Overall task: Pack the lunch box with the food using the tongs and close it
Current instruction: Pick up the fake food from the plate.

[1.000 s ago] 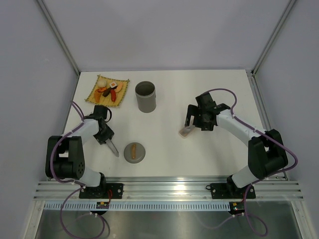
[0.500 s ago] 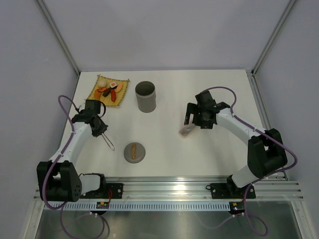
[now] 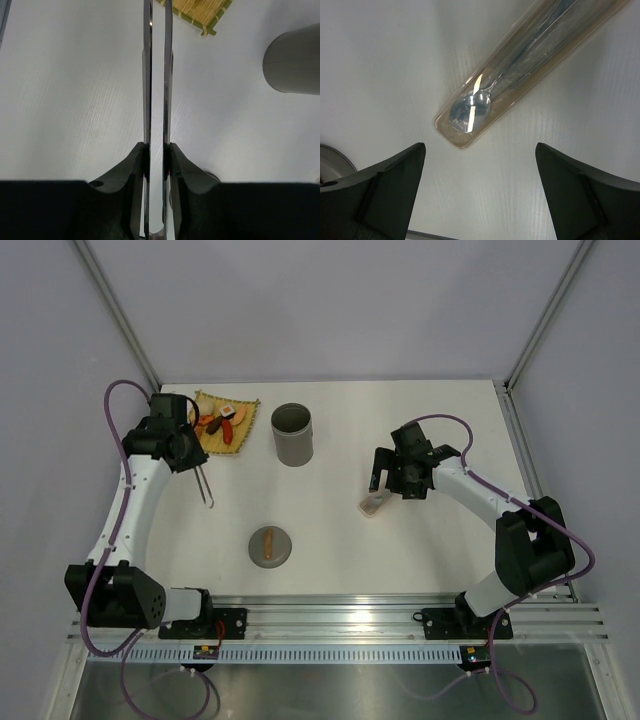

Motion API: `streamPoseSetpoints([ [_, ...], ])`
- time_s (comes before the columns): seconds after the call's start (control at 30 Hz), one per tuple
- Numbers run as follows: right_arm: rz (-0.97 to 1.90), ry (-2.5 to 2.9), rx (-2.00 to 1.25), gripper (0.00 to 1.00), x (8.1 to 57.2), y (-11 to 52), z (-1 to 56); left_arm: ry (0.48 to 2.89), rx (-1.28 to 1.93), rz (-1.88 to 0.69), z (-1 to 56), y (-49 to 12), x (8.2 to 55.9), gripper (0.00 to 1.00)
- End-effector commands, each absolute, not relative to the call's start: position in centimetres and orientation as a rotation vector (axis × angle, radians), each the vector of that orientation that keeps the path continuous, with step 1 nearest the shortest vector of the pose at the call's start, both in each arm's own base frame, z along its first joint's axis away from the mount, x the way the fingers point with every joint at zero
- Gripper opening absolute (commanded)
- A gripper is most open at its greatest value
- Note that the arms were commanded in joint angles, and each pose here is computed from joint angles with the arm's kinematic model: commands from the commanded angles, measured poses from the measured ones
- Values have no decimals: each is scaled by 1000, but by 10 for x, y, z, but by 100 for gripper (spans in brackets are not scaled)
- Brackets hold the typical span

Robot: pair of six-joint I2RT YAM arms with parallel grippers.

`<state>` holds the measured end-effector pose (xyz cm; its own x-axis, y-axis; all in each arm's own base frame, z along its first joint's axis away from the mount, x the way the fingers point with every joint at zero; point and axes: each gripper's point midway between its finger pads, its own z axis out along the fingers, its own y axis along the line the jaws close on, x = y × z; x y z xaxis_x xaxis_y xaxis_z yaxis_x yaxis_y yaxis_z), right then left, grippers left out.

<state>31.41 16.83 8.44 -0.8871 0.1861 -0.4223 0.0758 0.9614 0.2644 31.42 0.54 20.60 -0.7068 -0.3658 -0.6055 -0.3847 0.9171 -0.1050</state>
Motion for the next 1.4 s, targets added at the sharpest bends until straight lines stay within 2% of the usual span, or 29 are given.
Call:
streamPoseSetpoints([
  [0.0, 363, 2602, 162, 99, 321, 173, 103, 2401, -439, -5, 226, 0, 338, 21],
  [0.17, 369, 2599, 180, 99, 317, 171, 104, 2427, -414, -49, 225, -9, 361, 21],
  [0.4, 365, 2602, 196, 99, 313, 169, 102, 2464, -395, -59, 221, -14, 375, 27],
  [0.53, 377, 2595, 200, 99, 315, 171, 103, 2493, -388, -60, 211, -16, 377, 31],
  [0.83, 368, 2619, 205, 99, 317, 173, 96, 2544, -341, -99, 190, -27, 378, 31],
  [1.0, 367, 2617, 201, 100, 318, 173, 95, 2542, -329, -94, 190, -29, 380, 36],
  [1.37, 360, 2622, 181, 99, 324, 175, 95, 2546, -311, -92, 190, -32, 383, 36],
])
